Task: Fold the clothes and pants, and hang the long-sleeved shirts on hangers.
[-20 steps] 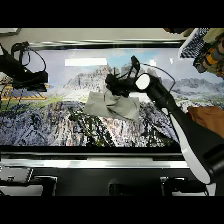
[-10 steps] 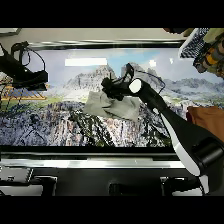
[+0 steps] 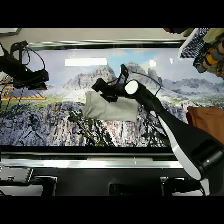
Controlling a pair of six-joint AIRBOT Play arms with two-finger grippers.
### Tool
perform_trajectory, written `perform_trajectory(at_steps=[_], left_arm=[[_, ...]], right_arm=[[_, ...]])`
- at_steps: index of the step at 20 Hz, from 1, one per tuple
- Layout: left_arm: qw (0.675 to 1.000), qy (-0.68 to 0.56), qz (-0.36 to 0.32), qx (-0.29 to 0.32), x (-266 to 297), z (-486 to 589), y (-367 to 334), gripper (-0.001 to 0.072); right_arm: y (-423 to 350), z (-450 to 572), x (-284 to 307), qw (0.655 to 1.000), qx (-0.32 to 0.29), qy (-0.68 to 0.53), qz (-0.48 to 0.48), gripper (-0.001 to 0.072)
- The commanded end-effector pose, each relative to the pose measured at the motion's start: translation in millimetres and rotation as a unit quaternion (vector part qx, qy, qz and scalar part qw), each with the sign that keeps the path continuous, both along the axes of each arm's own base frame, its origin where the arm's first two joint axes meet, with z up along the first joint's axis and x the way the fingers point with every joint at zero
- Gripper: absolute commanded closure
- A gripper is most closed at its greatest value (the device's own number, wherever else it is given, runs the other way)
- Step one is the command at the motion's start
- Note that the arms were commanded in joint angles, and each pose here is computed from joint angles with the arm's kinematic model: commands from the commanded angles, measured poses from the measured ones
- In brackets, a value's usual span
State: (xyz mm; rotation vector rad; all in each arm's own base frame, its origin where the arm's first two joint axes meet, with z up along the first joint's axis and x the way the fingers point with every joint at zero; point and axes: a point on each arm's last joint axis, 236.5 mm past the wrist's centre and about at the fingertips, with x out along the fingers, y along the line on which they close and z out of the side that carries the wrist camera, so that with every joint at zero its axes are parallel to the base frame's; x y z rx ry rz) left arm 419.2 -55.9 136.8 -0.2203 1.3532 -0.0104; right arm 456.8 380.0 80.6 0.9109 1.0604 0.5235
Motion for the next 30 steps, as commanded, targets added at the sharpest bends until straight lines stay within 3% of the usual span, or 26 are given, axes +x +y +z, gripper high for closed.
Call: perform_trajectory(at_steps=[1,6,9,12,18,26,27,30], left_arm=[[1.000,0.000,0.005,-0.002,0.5,0.0,-2.3,0.0692],[1.000,0.000,-0.004,-0.002,-0.7,0.2,-9.8,0.0692],[1.000,0.000,-0.004,-0.002,-0.7,0.2,-9.7,0.0692],[1.000,0.000,-0.004,-0.002,-0.6,0.0,-9.6,0.0692],[1.000,0.002,-0.004,-0.001,0.0,-2.1,-9.8,0.0692],[1.000,0.015,-0.004,0.000,3.6,-13.4,-10.0,0.0691],[1.000,0.016,-0.004,0.000,3.8,-14.0,-10.0,0.0691],[1.000,0.016,-0.004,0.000,3.9,-14.3,-10.1,0.0691]], right_arm=[[-27.7,36.2,13.2,0.999,0.012,-0.031,-0.020,0.0113],[-180.3,67.5,23.8,0.998,-0.037,-0.026,-0.033,0.0113],[-277.2,41.9,11.9,0.996,-0.080,0.018,-0.040,0.0113],[-328.3,-4.6,2.2,0.992,-0.084,0.061,-0.073,0.0114],[-284.7,-114.9,-12.4,0.989,-0.025,0.134,-0.047,0.0116],[-205.0,-183.7,-17.7,0.986,-0.042,0.164,-0.001,0.0194],[-201.0,-183.5,-16.0,0.986,-0.043,0.160,-0.003,0.0264],[-200.2,-166.7,-7.6,0.989,-0.024,0.148,-0.010,0.0630]])
